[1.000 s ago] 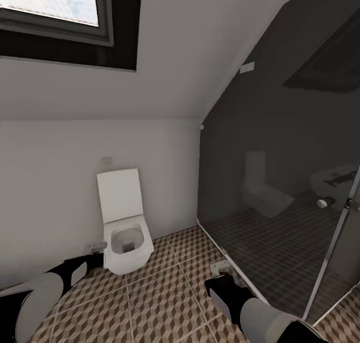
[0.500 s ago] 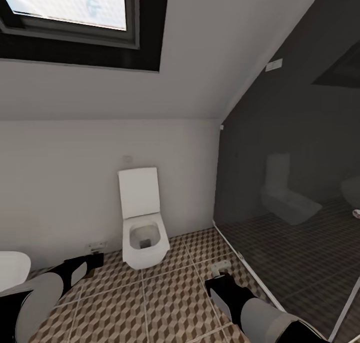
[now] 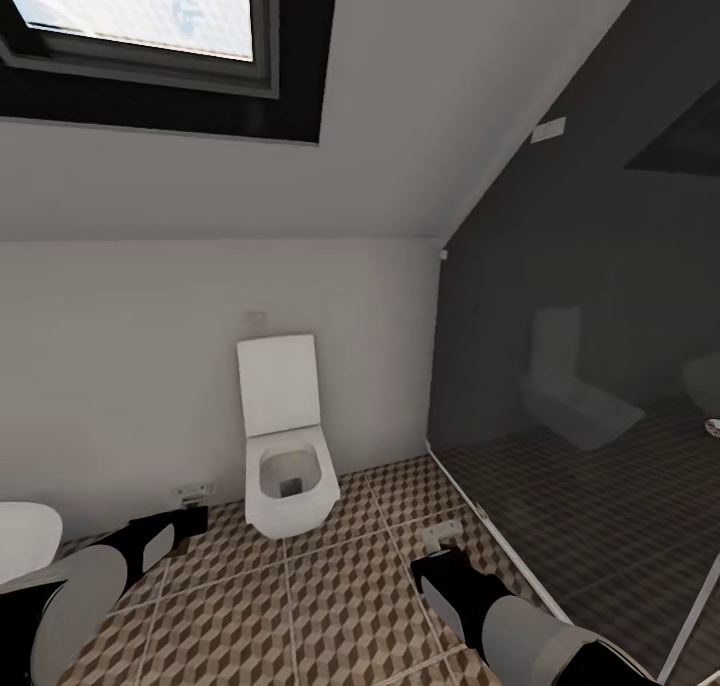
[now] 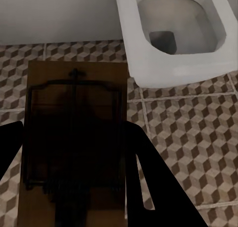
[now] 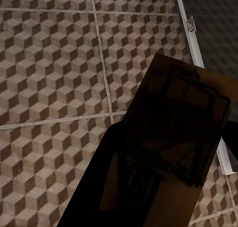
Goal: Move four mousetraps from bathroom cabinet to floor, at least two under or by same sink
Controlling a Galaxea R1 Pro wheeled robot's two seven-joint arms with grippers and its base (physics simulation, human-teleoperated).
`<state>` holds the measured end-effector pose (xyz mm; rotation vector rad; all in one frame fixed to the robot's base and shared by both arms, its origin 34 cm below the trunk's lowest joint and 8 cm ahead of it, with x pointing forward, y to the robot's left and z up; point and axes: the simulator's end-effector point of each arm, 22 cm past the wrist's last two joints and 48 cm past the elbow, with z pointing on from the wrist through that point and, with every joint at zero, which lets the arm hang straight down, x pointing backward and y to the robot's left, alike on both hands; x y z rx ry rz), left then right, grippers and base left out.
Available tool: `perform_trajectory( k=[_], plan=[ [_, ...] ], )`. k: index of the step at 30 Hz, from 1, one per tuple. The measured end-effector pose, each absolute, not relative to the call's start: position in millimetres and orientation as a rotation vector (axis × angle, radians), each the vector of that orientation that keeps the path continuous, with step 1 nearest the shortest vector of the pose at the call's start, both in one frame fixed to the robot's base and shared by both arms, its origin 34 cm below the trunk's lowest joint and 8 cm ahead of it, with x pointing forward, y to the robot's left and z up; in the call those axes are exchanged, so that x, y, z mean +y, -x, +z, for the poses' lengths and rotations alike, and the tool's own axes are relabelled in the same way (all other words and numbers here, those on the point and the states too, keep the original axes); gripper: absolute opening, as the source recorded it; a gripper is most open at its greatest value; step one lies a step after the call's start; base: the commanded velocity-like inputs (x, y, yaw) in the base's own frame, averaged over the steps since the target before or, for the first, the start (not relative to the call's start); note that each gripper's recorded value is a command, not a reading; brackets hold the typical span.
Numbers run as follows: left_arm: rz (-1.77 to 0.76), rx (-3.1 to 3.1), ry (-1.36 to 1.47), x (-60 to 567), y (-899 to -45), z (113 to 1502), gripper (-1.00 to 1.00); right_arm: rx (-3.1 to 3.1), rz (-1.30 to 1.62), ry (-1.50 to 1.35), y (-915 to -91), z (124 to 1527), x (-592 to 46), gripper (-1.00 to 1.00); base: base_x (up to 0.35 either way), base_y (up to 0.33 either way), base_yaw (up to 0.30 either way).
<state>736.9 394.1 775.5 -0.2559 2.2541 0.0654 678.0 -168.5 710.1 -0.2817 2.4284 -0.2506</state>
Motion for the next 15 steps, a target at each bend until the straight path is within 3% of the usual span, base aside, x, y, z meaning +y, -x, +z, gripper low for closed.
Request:
perform_trajectory(
  k=[6,15],
  plan=[
    [0.071,2.256,0.259,393.8,-736.5,774.9,-1.0,2.425,-0.251,0.279,-678.4,710.4,-169.4,-1.0,0.027,0.0,0.0],
    [0.076,2.257,0.263,394.6,-735.9,775.1,-1.0,2.429,-0.254,0.282,-677.5,710.5,-168.8,-1.0,0.273,0.0,0.0]
  ],
)
